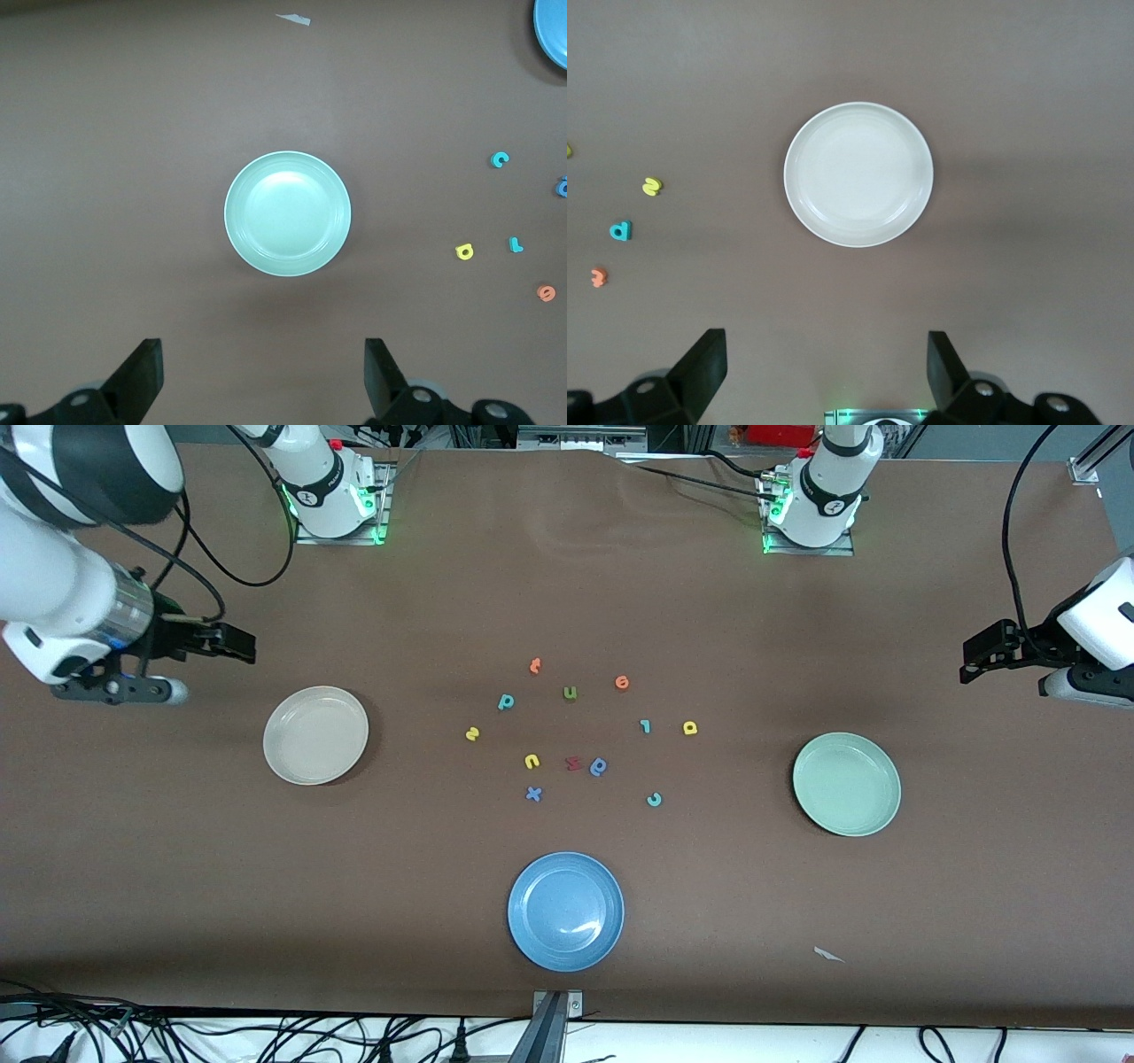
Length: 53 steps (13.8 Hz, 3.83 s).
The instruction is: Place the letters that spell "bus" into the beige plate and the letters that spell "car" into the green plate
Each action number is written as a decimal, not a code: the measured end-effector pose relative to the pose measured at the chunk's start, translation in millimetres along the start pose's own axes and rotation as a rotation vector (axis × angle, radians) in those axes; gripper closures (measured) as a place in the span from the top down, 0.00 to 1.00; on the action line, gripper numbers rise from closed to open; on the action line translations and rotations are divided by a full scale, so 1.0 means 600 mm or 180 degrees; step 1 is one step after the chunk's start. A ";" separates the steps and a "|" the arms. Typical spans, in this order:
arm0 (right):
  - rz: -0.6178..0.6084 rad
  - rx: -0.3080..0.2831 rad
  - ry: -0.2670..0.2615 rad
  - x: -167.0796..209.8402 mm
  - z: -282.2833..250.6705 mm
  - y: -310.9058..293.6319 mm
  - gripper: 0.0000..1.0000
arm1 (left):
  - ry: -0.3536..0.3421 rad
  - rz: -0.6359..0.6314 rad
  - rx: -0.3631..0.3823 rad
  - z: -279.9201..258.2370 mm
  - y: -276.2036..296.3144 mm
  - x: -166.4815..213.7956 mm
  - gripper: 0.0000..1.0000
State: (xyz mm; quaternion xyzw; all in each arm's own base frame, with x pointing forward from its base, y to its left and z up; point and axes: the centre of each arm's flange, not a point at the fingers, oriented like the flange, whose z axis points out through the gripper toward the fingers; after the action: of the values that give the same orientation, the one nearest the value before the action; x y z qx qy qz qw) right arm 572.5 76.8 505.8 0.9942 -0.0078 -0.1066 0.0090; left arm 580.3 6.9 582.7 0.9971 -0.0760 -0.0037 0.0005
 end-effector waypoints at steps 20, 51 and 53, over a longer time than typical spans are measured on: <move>0.1970 0.0051 0.0347 0.045 0.448 -0.469 0.59 | 0.0126 -0.0509 -0.0329 0.442 0.383 0.031 1.00; 0.1779 -0.0556 0.0129 0.092 0.424 -0.144 0.21 | -0.0418 -0.0834 0.0024 0.684 0.496 -0.022 0.58; 0.1760 -0.0606 0.0090 0.087 0.454 -0.087 0.21 | -0.0422 -0.0839 0.0027 0.685 0.496 -0.022 0.44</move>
State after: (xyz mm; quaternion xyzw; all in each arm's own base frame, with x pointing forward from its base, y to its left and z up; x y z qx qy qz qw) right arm 566.2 123.9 227.5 0.9504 -0.2683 -0.0865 0.1311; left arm 519.2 -285.7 172.4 0.9960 0.0558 -0.0693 -0.0092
